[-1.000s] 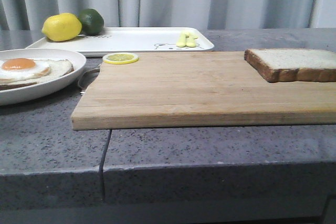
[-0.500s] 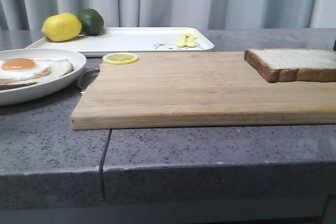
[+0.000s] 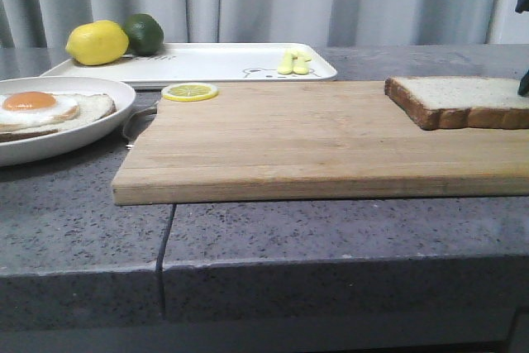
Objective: Place bread and move sandwich to tray
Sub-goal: 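Lower the right gripper and grasp the bread slice's edge, then lift the bread with the right gripper and carry it over the egg toast, then lower the bread onto the egg toast and open the right gripper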
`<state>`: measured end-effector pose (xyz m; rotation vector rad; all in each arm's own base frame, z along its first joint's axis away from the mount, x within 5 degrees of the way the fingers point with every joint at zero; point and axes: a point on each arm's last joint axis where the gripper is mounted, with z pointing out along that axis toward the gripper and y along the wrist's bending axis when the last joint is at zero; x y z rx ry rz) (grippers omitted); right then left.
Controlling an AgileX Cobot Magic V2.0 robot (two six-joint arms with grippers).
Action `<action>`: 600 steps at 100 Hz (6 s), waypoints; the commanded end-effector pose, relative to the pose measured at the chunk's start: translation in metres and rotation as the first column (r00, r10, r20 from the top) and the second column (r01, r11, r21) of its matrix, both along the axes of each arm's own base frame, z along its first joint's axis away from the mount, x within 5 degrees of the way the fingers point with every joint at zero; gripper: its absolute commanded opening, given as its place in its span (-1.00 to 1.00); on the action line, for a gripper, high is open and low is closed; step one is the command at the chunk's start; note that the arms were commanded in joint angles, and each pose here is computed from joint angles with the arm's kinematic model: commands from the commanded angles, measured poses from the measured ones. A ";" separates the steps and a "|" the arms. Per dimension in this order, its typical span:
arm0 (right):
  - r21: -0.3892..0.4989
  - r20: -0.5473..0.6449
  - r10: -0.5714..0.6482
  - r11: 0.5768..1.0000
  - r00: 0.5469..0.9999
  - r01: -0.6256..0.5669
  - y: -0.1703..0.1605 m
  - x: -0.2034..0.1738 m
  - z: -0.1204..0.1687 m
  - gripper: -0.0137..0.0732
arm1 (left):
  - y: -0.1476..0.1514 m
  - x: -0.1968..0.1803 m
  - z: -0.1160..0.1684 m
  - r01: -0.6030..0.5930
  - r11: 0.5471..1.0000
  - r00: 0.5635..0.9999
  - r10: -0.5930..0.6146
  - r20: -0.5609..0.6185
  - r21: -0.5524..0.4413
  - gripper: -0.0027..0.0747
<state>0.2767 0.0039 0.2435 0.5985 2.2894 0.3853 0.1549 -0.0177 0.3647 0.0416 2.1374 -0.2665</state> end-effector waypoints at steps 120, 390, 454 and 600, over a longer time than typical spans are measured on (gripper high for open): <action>0.059 0.077 -0.045 0.997 0.996 0.041 -0.001 0.003 0.019 -0.81 | 0.000 0.002 0.016 -0.015 1.000 0.996 0.017 0.088 -0.027 -0.17; 0.544 0.373 0.102 0.781 0.922 -0.306 0.292 0.003 0.070 -0.83 | -0.001 0.002 0.015 -0.010 0.999 0.997 0.013 0.078 -0.032 -0.17; 0.551 0.333 0.135 0.775 0.933 -0.309 0.304 -0.002 0.056 -0.83 | -0.001 0.002 0.015 -0.010 0.999 0.997 0.013 0.078 -0.032 -0.17; -0.077 0.730 0.456 0.796 0.510 -0.601 0.239 -0.037 0.172 -0.07 | -0.001 0.001 0.015 -0.009 0.999 0.997 0.011 0.075 -0.032 -0.17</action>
